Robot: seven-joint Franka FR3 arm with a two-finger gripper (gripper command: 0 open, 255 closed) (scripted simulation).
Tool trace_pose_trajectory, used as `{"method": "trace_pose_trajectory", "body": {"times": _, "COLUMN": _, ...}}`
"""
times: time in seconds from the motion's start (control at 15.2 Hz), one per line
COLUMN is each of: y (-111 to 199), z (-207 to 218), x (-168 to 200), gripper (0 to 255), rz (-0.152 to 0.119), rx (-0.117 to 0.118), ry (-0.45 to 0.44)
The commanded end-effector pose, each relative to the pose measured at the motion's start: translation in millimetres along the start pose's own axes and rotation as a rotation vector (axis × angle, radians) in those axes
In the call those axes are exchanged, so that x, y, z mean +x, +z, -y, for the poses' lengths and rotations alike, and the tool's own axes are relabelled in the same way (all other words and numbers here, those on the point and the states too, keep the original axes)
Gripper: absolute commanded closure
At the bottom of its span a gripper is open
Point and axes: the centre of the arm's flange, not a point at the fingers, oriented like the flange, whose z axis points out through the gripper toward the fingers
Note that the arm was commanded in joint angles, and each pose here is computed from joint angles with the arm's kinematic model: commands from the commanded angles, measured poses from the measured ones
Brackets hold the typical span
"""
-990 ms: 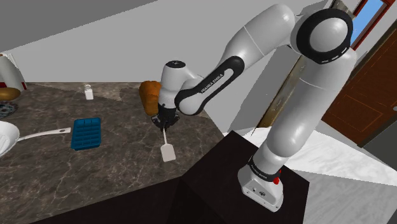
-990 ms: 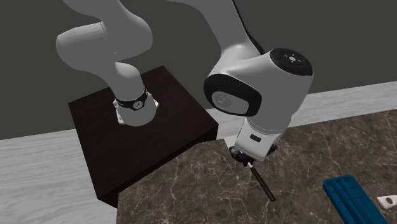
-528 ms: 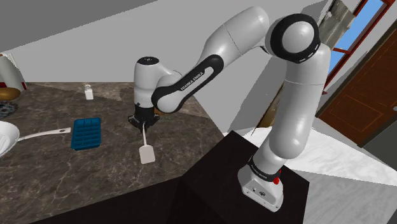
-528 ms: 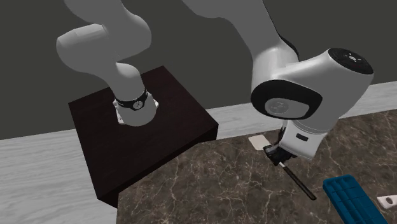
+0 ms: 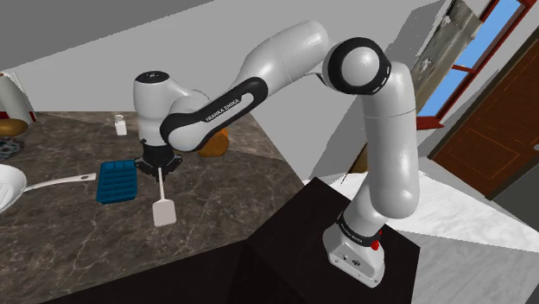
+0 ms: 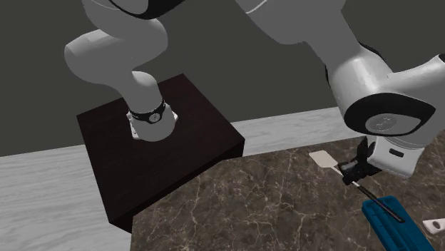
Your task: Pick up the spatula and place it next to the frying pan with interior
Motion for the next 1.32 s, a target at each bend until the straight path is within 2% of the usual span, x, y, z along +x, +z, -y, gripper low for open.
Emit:
{"method": "trace_pose_trajectory", "body": {"times": 0.0, "y": 2, "z": 25, "x": 6, "gripper": 255, "rz": 0.000, "rx": -0.001, "ry": 0.001}}
{"method": "trace_pose_trajectory", "body": {"times": 0.53, "y": 3, "z": 133, "x": 23, "gripper": 255, "rz": 0.000, "rx": -0.001, "ry": 0.001}}
{"method": "trace_pose_trajectory", "body": {"times": 1.25, "y": 61, "z": 133, "x": 19, "gripper": 255, "rz": 0.000, "rx": -0.001, "ry": 0.001}}
